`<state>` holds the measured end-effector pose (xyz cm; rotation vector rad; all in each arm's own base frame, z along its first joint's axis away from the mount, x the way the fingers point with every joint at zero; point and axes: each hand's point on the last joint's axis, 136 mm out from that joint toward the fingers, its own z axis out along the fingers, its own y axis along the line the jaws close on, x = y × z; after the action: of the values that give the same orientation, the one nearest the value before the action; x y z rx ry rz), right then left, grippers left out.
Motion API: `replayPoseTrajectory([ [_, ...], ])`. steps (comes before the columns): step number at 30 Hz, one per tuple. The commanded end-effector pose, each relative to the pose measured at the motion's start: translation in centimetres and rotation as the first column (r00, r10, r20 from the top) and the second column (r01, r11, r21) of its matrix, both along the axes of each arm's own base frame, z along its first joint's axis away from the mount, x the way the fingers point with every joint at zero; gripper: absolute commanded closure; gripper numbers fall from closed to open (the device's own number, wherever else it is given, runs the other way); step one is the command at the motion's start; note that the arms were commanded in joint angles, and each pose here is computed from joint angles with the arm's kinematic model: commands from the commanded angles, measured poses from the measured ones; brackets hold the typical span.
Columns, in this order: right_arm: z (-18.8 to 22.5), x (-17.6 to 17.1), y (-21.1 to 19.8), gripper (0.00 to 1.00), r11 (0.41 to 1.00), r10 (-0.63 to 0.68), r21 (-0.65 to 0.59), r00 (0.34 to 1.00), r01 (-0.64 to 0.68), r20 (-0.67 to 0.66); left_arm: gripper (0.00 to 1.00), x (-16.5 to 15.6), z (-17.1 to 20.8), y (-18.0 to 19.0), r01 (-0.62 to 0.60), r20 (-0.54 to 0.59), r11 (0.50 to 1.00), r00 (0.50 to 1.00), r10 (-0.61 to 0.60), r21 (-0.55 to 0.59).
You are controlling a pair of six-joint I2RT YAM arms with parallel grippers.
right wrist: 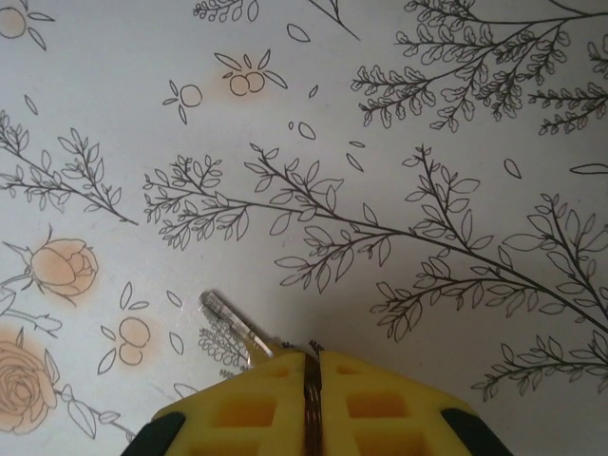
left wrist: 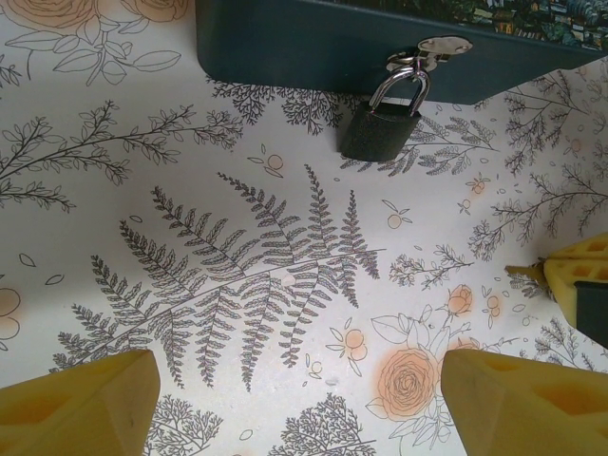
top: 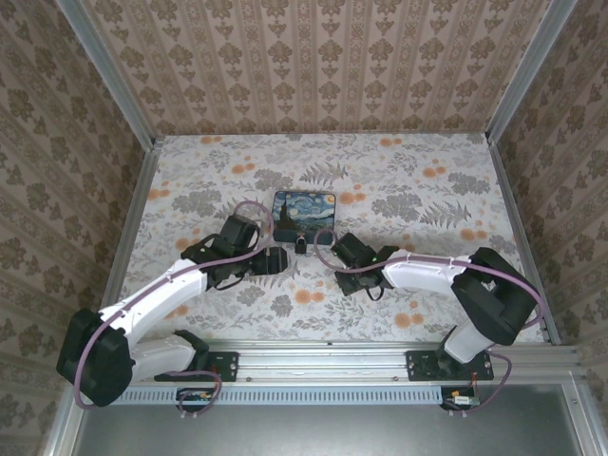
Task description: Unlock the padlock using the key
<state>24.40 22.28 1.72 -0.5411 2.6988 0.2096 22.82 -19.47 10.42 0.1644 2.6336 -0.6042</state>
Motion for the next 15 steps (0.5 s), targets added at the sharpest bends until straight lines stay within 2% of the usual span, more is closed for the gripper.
replayPoseTrajectory([
  [1, -1.9, -1.0, -1.1, 0.89, 0.998, -0.033, -0.060, 0.998, 0.030, -0.054, 0.14, 0.0, 0.5, -0.4, 0.023, 0.004, 1.000, 1.000, -0.023, -0.014],
  [5, -1.0, -0.4, -0.4, 0.97, 1.000, -0.028, -0.014, 0.999, 0.027, -0.029, 0.15, -0.7, 0.0, -1.9, 0.051, -0.024, 0.997, 0.998, -0.052, -0.057],
  [9, 0.3, 0.1, 0.0, 0.99, 0.998, -0.037, 0.057, 0.999, 0.037, -0.011, 0.17, -1.9, -0.7, -5.2, 0.088, -0.084, 0.978, 0.991, -0.106, -0.186],
  [12, 1.3, 0.5, 0.1, 1.00, 0.990, -0.056, 0.132, 0.998, 0.055, 0.000, 0.23, -2.1, -1.1, -7.7, 0.093, -0.125, 0.953, 0.983, -0.134, -0.289],
  [15, 1.4, 0.7, -0.5, 1.00, 0.985, -0.073, 0.155, 0.997, 0.072, -0.002, 0.28, -2.1, -1.8, -9.6, 0.067, -0.168, 0.937, 0.977, -0.132, -0.344],
])
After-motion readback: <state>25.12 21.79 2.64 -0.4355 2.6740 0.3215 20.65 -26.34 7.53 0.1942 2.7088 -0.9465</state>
